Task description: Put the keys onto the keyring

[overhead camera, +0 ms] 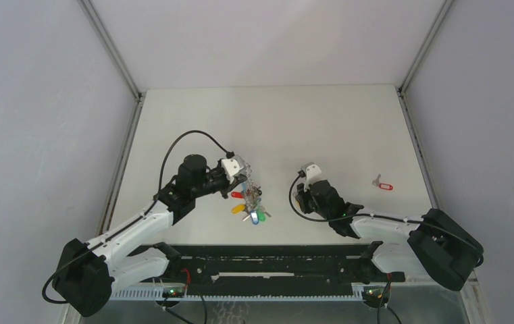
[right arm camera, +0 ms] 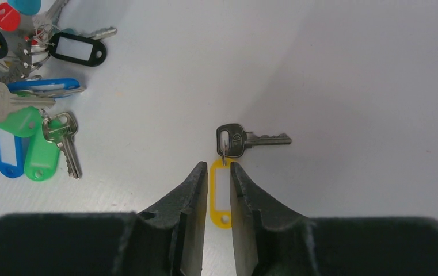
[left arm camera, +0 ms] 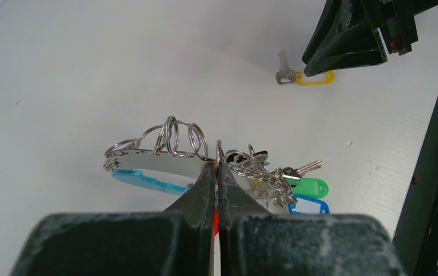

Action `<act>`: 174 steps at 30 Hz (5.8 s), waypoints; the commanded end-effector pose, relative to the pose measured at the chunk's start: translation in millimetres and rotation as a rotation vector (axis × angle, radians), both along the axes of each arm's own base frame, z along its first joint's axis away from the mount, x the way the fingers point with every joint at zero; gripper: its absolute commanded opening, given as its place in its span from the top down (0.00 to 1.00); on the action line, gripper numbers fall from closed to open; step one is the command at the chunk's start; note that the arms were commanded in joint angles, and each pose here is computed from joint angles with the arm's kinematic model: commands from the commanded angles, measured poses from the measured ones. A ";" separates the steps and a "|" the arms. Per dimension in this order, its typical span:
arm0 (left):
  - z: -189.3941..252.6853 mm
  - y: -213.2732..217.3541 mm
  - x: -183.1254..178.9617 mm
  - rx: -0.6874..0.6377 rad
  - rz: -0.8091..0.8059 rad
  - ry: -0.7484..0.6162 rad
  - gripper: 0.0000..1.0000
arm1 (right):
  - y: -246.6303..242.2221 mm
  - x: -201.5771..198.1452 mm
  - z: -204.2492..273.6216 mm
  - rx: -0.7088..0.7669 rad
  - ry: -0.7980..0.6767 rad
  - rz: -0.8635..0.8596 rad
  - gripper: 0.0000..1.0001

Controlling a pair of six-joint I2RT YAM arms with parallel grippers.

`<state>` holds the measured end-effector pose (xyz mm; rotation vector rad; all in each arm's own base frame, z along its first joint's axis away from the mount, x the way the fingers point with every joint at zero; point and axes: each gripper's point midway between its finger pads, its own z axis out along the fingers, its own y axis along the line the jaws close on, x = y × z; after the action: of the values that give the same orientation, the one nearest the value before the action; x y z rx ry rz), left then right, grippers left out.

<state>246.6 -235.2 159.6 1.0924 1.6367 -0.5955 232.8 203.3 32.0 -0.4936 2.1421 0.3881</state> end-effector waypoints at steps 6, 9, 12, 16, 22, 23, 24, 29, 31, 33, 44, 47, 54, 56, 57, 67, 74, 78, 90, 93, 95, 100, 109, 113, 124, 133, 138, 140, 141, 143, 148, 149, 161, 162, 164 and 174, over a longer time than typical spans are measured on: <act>24.6 -7.5 4.7 -0.058 -0.018 -0.081 1.00 | 11.1 14.0 12.6 0.021 -0.068 -0.004 0.81; 25.3 -7.4 4.4 -0.060 -0.018 -0.082 1.00 | 12.4 14.7 10.3 0.010 -0.058 -0.003 0.82; 24.7 -7.5 4.5 -0.059 -0.018 -0.081 1.00 | 13.6 15.6 9.5 0.005 -0.055 -0.001 0.85; 24.2 -7.7 4.7 -0.057 -0.019 -0.079 1.00 | 15.2 16.3 8.1 -0.002 -0.052 0.006 0.86; 23.5 -8.2 4.9 -0.056 -0.021 -0.077 1.00 | 15.5 17.5 7.8 -0.007 -0.054 0.003 0.86; 24.1 -8.1 4.8 -0.057 -0.021 -0.078 1.00 | 15.3 18.1 7.9 -0.009 -0.054 0.000 0.86; 23.8 -8.5 4.7 -0.056 -0.023 -0.078 1.00 | 14.9 18.1 7.2 -0.011 -0.052 -0.002 0.86; 24.0 -8.9 3.9 -0.058 -0.028 -0.077 1.00 | 15.5 18.6 5.4 -0.019 -0.047 -0.002 0.86; 23.8 -9.0 3.8 -0.057 -0.029 -0.077 1.00 | 16.6 19.3 5.9 -0.019 -0.046 0.000 0.86; 24.3 -8.9 4.1 -0.058 -0.028 -0.078 1.00 | 17.2 19.7 5.8 -0.022 -0.044 0.000 0.86; 24.0 -9.4 3.1 -0.058 -0.032 -0.075 1.00 | 16.7 21.1 1.6 -0.040 -0.029 -0.010 0.86; 24.0 -9.3 2.7 -0.058 -0.033 -0.076 1.00 | 15.7 21.5 2.3 -0.042 -0.029 -0.017 0.87; 24.0 -9.1 2.9 -0.058 -0.032 -0.075 1.00 | 14.2 19.3 2.9 -0.047 -0.026 -0.020 0.87; 23.7 -9.6 2.5 -0.058 -0.035 -0.073 1.00 | 13.0 18.5 1.7 -0.053 -0.022 -0.022 0.88; 24.0 -9.5 2.4 -0.058 -0.036 -0.074 1.00 | 12.8 18.1 1.3 -0.056 -0.020 -0.021 0.88; 24.4 -9.3 2.0 -0.058 -0.036 -0.075 1.00 | 15.4 19.2 -1.4 -0.068 -0.012 -0.015 0.90; 24.3 -9.1 2.1 -0.058 -0.036 -0.075 1.00 | 14.0 19.1 -3.0 -0.081 -0.004 -0.020 0.90; 24.6 -9.3 2.0 -0.058 -0.036 -0.076 1.00 | 13.0 18.0 -2.3 -0.088 -0.004 -0.022 0.90; 24.3 -9.2 2.8 -0.055 -0.035 -0.078 1.00 | 12.9 17.9 -8.4 -0.122 0.009 -0.021 0.93; 24.4 -9.0 3.1 -0.055 -0.034 -0.078 1.00 | 13.1 17.5 -7.6 -0.127 0.005 -0.019 0.98; 24.9 -9.3 2.9 -0.056 -0.036 -0.079 1.00 | 14.0 17.0 -4.9 -0.124 0.000 -0.013 1.00; 25.2 -9.0 2.4 -0.058 -0.036 -0.080 1.00 | 19.6 14.2 13.5 -0.098 -0.018 0.029 1.00; 27.8 -10.8 -2.0 -0.064 -0.064 -0.091 1.00 | 28.4 7.6 83.5 -0.090 -0.184 0.226 1.00; 32.1 -12.9 -6.3 -0.075 -0.090 -0.100 1.00 | 33.7 5.5 126.2 -0.059 -0.301 0.302 1.00; 35.4 -17.1 -23.4 -0.097 -0.183 -0.128 1.00 | 45.5 -23.5 184.0 -0.092 -0.464 0.612 1.00; 31.0 -21.3 -30.5 -0.093 -0.241 -0.117 1.00 | 64.8 -29.4 184.4 -0.153 -0.426 0.808 1.00; 30.8 -23.3 -33.2 -0.094 -0.258 -0.112 1.00 | 66.5 -29.0 178.5 -0.184 -0.327 0.850 1.00; 30.6 -24.3 -35.2 -0.095 -0.269 -0.110 1.00 | 68.0 -27.7 175.8 -0.195 -0.293 0.860 1.00; 30.3 -24.5 -35.8 -0.095 -0.274 -0.109 1.00 | 69.2 -27.1 176.0 -0.197 -0.284 0.866 1.00; 29.5 -25.2 -37.7 -0.094 -0.283 -0.107 1.00 | 73.3 -26.4 177.8 -0.190 -0.278 0.884 1.00; 27.9 -25.8 -40.2 -0.092 -0.303 -0.112 1.00 | 81.1 -24.1 176.9 -0.161 -0.267 0.949 1.00; 27.9 -26.3 -39.9 -0.092 -0.305 -0.115 1.00 | 82.0 -22.9 176.6 -0.158 -0.266 0.959 1.00; 25.6 -31.7 -42.4 -0.104 -0.341 -0.102 1.00 | 101.9 -21.6 177.1 -0.105 -0.366 1.142 1.00; 25.7 -32.2 -42.5 -0.105 -0.343 -0.101 1.00 | 104.1 -21.8 178.0 -0.101 -0.377 1.151 1.00; 24.4 -32.5 -42.1 -0.104 -0.344 -0.094 1.00 | 107.6 -22.3 179.0 -0.100 -0.399 1.168 1.00; 21.5 -33.7 -40.6 -0.100 -0.342 -0.080 1.00 | 117.6 -20.9 176.1 -0.117 -0.477 1.183 1.00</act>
<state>206.6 -262.1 166.7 1.3033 1.4433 -0.8289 207.7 308.1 190.4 -1.7291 1.3427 0.7057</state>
